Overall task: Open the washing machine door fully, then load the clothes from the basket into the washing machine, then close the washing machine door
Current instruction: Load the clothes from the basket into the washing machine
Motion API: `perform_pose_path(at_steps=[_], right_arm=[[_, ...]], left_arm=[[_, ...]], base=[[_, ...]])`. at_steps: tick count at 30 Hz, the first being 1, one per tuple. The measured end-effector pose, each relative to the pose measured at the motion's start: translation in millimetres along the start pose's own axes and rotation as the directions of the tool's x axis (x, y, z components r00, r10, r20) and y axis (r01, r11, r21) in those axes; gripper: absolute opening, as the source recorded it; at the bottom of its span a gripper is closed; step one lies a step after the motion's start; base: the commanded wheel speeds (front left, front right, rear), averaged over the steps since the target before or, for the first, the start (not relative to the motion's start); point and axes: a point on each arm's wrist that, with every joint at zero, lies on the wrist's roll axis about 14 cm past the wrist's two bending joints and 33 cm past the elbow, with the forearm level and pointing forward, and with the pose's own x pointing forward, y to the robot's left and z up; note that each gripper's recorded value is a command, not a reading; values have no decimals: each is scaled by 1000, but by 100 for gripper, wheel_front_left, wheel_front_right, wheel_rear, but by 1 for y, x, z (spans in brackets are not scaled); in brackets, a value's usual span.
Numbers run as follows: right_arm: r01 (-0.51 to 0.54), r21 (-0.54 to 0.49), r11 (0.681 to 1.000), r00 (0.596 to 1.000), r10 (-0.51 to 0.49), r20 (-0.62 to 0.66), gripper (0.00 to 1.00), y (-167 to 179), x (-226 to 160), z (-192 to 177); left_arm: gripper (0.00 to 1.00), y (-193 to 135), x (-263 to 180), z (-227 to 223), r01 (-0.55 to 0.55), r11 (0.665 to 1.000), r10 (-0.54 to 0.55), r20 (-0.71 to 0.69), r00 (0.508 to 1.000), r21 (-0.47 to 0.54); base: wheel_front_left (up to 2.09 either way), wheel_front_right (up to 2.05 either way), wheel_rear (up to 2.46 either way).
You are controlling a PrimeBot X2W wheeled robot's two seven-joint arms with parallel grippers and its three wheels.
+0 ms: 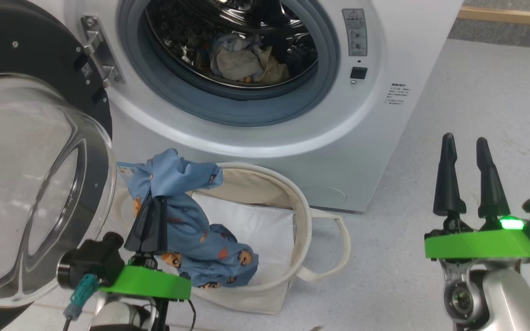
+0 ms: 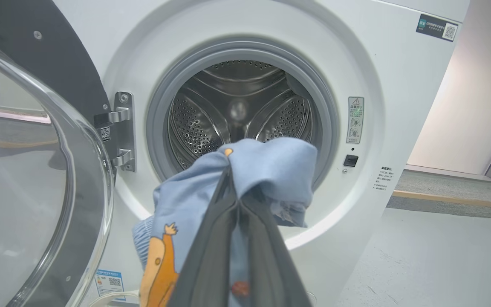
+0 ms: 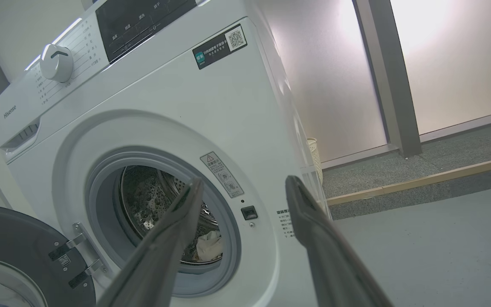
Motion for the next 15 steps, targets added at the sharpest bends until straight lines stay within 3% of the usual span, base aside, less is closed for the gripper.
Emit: perform_pose_path(at_steps=[15], right_arm=[[20, -7, 1000, 998, -20, -57, 100, -10, -6, -21]], left_arm=[[0, -9, 15, -22, 28, 999, -29, -46, 998, -33]], base=[[0, 0, 0]])
